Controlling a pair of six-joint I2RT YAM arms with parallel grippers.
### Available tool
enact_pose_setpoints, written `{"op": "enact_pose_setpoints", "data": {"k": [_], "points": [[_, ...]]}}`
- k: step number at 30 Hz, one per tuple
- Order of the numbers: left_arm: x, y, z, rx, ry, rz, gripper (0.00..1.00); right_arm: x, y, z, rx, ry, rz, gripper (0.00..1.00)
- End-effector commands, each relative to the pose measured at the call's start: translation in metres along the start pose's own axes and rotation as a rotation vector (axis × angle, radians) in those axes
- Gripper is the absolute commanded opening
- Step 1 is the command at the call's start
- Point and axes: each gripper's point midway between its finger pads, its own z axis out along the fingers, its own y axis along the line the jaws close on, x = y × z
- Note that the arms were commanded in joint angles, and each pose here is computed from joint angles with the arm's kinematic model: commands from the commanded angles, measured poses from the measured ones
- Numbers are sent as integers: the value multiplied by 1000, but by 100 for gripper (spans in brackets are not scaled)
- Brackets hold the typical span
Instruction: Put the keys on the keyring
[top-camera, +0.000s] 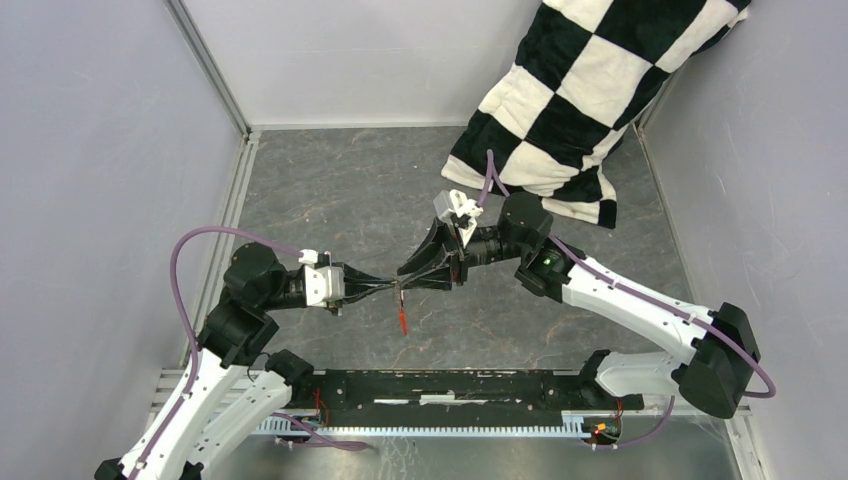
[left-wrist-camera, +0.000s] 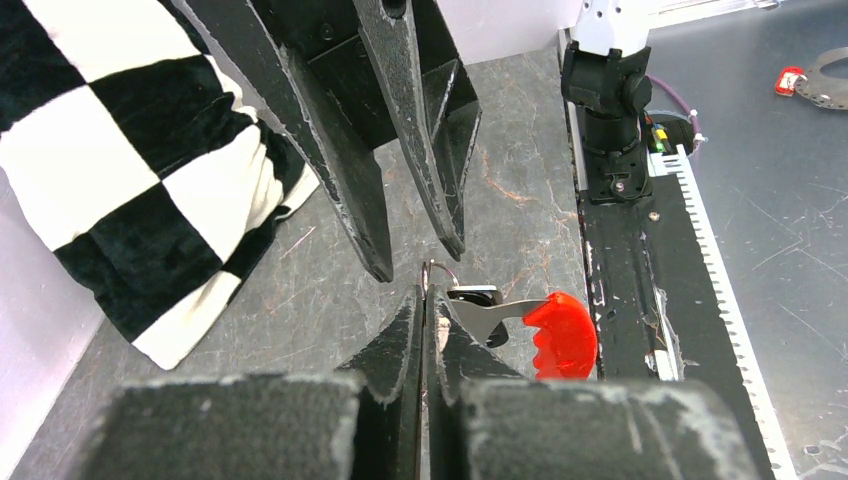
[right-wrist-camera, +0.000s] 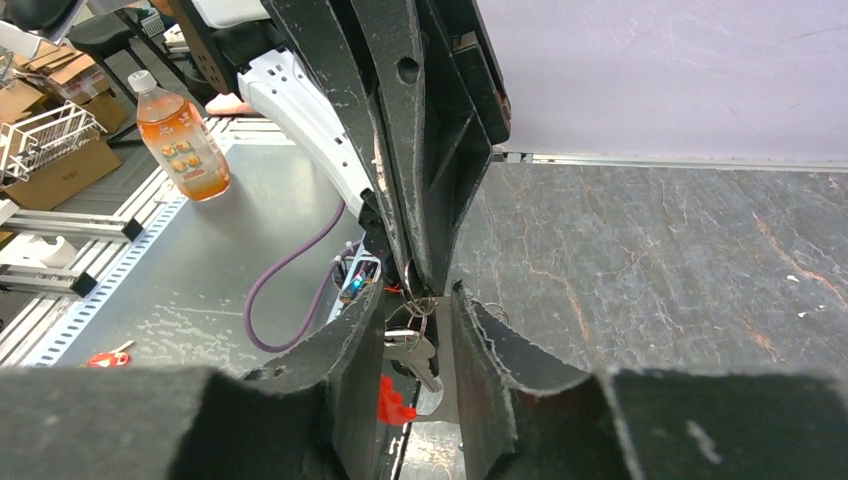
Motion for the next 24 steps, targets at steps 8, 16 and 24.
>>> {"op": "enact_pose_setpoints", "data": {"k": [8, 16, 24], "points": [[-23, 3, -1, -5, -55, 46, 2, -1, 4, 6, -31, -14, -16, 24], [-22, 1, -2, -2, -53, 37, 2, 0, 3, 8, -26, -7, -30, 1], [10, -6, -3, 40, 64, 8, 39, 8, -9, -2, 74, 129, -56, 0]]}}
